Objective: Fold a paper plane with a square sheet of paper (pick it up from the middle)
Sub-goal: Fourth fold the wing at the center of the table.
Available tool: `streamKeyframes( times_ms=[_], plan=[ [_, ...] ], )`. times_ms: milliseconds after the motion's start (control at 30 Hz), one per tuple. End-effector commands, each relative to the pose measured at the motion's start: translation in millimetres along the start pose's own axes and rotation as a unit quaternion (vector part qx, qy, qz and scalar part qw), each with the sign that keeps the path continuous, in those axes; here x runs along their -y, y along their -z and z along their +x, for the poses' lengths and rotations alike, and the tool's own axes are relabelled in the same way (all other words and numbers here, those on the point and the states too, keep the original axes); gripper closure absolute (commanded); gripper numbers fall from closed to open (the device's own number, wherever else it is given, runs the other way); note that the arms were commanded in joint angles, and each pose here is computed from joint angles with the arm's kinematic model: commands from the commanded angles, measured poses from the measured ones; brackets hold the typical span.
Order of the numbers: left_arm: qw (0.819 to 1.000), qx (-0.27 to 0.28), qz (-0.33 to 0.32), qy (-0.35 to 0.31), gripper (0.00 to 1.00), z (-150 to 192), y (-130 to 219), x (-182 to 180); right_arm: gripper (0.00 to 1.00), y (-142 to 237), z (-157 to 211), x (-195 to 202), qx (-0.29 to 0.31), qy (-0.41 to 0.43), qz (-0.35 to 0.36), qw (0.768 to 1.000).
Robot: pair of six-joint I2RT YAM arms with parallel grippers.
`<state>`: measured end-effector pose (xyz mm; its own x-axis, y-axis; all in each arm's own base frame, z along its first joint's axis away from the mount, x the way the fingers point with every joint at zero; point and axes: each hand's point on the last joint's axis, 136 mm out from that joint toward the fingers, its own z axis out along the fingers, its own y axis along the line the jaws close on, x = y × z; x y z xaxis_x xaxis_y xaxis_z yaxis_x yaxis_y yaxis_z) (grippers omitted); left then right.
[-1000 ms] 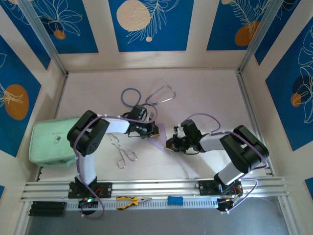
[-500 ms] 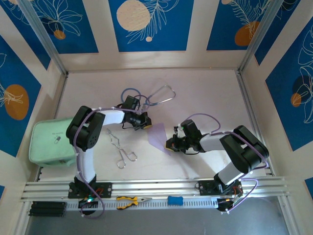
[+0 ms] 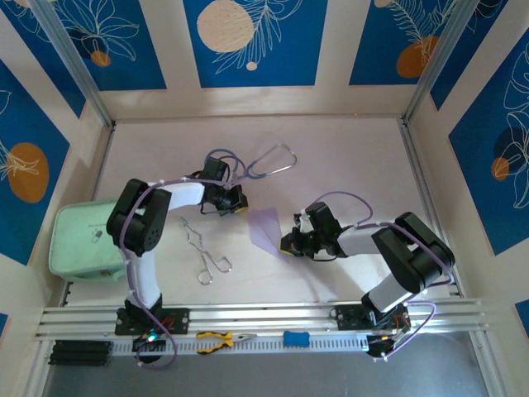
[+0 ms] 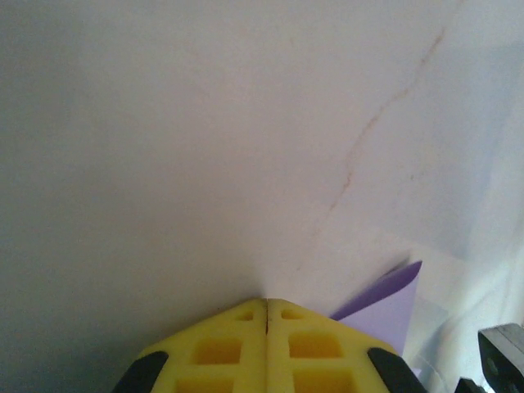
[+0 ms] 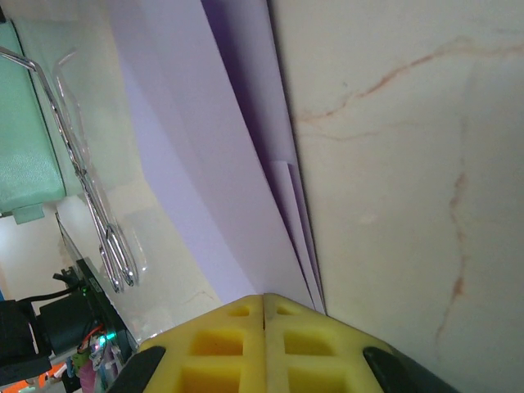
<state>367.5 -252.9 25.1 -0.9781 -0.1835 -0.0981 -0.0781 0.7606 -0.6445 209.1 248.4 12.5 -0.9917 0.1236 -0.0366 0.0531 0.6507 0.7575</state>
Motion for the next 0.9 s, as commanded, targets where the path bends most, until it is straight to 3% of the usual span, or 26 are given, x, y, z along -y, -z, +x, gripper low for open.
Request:
streamKeyframes(
  times_ms=[0, 233, 500, 667, 867],
  plan=[
    [0.999, 0.037, -0.012, -0.012, 0.95, -12, 24, 2, 0.99, 1, 35, 44, -0.052, -0.046, 0.076, 0.995],
    [0.997, 0.034, 0.044, -0.057, 0.94, 10, 34, 44, 0.97, 2, 30, 36, -0.044, -0.040, 0.065, 0.996],
    [0.989, -0.063, 0.085, -0.107, 0.95, 91, -13, 77, 0.95, 5, 22, 26, -0.033, -0.037, 0.056, 0.997],
    [0.984, -0.084, 0.104, -0.115, 0.94, 108, -30, 89, 0.95, 5, 22, 26, -0.034, -0.037, 0.053, 0.997],
    [0.989, -0.102, 0.048, -0.092, 0.97, 114, -53, 56, 0.91, 12, 19, 11, -0.020, -0.027, 0.028, 0.999]
  ],
)
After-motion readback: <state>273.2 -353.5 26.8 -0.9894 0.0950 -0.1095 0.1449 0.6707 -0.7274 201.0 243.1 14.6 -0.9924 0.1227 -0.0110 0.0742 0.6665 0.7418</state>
